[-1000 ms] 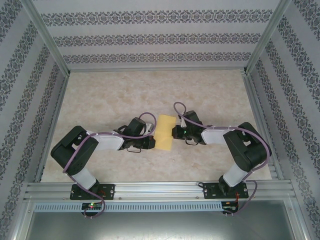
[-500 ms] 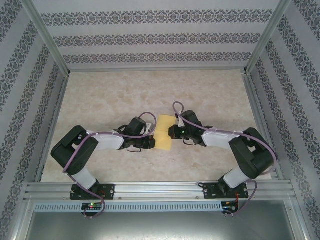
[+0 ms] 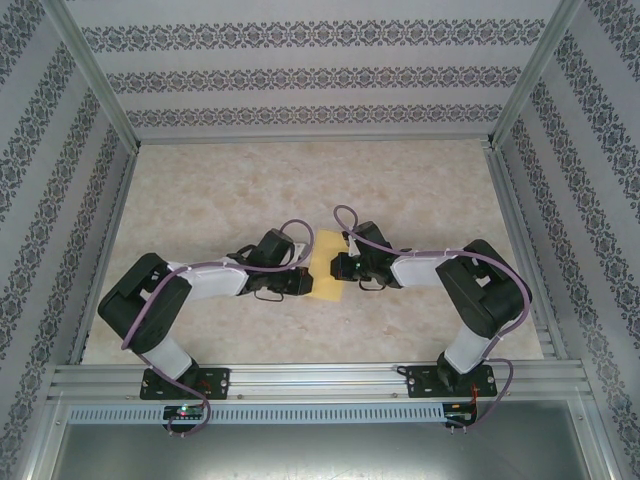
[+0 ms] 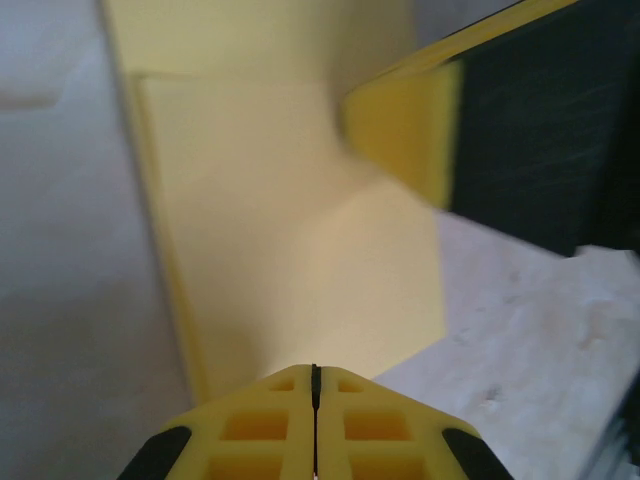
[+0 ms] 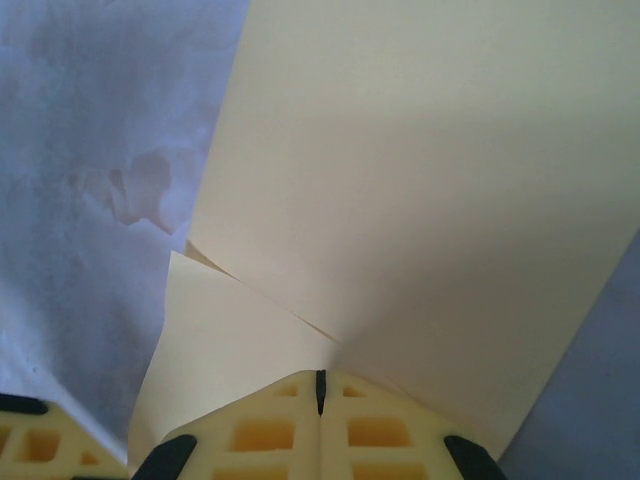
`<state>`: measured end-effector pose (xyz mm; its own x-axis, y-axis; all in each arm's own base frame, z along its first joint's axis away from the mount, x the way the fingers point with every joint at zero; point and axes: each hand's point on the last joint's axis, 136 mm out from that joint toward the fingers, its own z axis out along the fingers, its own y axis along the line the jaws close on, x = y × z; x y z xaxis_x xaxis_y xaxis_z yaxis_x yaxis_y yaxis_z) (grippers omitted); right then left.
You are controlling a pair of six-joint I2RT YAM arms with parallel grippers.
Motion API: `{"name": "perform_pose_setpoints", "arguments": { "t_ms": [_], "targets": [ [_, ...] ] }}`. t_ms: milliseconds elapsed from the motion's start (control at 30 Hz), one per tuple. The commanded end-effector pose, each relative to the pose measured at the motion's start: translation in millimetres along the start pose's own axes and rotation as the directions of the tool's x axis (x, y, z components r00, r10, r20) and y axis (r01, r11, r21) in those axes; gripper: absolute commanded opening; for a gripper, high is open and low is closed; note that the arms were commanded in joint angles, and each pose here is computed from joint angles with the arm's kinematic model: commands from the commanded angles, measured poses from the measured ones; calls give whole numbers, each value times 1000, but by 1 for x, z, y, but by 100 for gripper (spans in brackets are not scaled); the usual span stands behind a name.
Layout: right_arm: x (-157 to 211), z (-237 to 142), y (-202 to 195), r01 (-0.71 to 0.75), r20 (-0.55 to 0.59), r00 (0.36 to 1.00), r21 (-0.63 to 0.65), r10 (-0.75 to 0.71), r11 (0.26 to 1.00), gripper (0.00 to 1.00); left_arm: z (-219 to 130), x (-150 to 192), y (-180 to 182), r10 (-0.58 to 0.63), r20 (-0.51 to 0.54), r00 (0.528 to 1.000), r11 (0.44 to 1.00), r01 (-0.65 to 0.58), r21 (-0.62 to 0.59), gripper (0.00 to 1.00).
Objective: Fold a paper plane with a square sheet of paper (fold left side to right side)
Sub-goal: Fold the triangle a second time at the center of the table.
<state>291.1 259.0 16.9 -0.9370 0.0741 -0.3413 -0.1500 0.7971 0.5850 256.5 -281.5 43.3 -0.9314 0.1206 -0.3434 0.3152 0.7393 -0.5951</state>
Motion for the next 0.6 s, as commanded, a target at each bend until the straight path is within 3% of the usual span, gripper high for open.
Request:
{"name": "perform_pose_setpoints", "arguments": {
  "t_ms": [0,567],
  "targets": [
    [9,1,-15,-11,-33,999,61,13,998,1,-5,-9,-26,31,-14,999,995,-30,96,8],
    [14,0,-16,4,-60,998,75,0,997,1,32,-8,7,0,-72,997,1000,1,14,6]
  ]
}}
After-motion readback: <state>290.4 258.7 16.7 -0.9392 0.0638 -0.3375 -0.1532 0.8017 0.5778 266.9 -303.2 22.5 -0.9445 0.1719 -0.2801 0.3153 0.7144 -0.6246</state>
